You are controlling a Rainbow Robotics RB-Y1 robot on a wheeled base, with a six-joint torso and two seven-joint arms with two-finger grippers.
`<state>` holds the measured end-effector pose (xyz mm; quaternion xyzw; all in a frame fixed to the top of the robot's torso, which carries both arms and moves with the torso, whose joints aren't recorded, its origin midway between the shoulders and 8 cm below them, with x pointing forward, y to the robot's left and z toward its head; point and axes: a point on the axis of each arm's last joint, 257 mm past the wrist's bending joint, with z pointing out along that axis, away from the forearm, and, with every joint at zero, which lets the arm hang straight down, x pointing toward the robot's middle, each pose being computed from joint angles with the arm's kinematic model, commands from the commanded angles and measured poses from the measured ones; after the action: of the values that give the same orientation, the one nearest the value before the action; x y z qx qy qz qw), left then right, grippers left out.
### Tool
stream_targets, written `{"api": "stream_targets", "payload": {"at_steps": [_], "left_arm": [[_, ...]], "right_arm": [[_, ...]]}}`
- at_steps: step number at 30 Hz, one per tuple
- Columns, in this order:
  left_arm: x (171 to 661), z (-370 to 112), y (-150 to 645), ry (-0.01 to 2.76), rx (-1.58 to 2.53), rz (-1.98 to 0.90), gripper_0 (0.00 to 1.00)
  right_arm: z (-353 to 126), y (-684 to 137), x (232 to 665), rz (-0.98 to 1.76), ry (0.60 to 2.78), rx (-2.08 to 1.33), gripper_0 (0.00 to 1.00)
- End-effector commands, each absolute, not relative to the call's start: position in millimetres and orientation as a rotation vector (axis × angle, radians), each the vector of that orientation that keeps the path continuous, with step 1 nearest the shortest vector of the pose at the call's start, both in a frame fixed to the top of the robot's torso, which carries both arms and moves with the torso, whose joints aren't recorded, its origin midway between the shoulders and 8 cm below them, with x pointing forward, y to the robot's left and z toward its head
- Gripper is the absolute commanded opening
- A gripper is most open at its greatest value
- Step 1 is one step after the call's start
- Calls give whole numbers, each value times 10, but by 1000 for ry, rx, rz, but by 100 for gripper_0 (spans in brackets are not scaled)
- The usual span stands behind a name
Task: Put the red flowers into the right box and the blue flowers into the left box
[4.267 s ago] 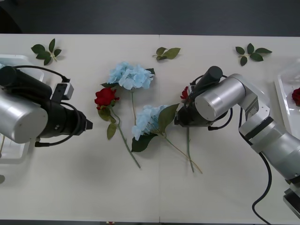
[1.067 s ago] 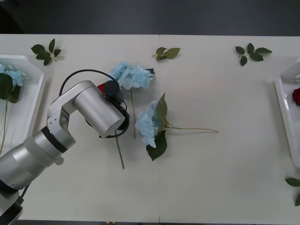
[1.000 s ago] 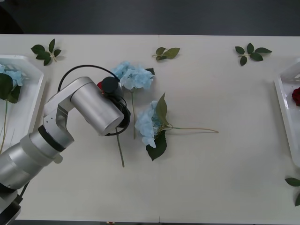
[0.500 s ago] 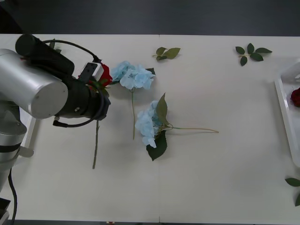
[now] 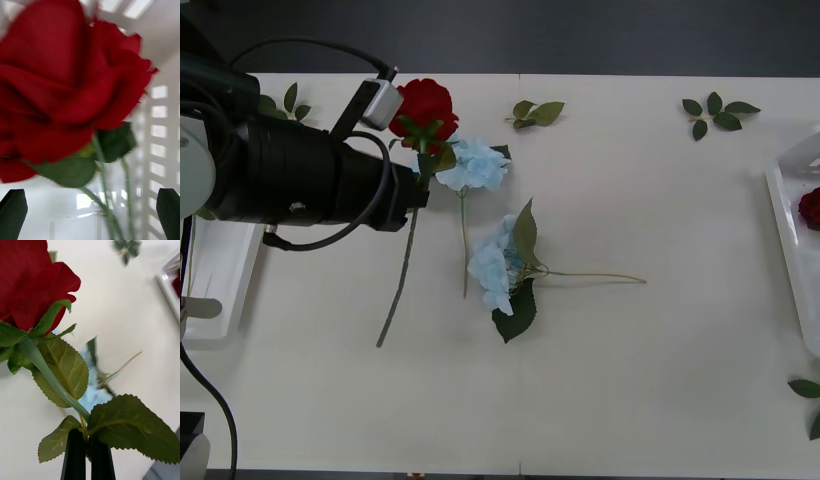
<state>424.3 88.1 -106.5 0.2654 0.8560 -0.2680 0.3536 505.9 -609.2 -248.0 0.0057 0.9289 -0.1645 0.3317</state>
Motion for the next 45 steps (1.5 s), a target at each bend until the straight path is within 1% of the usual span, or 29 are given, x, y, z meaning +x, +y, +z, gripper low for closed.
{"api": "stream_targets", "payload": {"at_steps": [1, 5, 8, 10, 13, 19, 23, 25, 29, 35, 45], "left_arm": [[4189, -702, 627, 2029, 768, -895, 0], [4166, -413, 451, 1859, 810, -1057, 0], [4170, -225, 365, 1746, 836, -1135, 0], [4173, -117, 311, 1672, 860, -1161, 0], [4190, 17, 248, 1585, 869, -1203, 0], [4246, 277, 108, 1422, 881, -1252, 0], [4299, 302, 64, 1396, 887, -1241, 0], [4323, 277, 56, 1404, 886, -1243, 0], [4334, 213, 31, 1420, 885, -1252, 0], [4341, 205, 28, 1422, 886, -1251, 0], [4341, 205, 28, 1422, 886, -1251, 0]], "right_arm": [[-1930, -5877, 5294, -376, 2351, -184, 100], [-1868, -5396, 5371, -219, 2313, -341, 100], [-1840, -4845, 5353, -24, 2271, -442, 100], [-1846, -4488, 5263, 167, 2256, -435, 100], [-1777, -4088, 5148, 364, 2209, -482, 100], [-1551, -3389, 4877, 662, 2057, -667, 100], [-1399, -2918, 4630, 859, 1911, -759, 100], [-1338, -2632, 4463, 1020, 1850, -725, 100], [-1212, -2082, 4183, 1240, 1726, -691, 100], [-1029, -1362, 3801, 1446, 1556, -695, 100], [-882, -493, 3653, 1574, 1364, -679, 100]]}}
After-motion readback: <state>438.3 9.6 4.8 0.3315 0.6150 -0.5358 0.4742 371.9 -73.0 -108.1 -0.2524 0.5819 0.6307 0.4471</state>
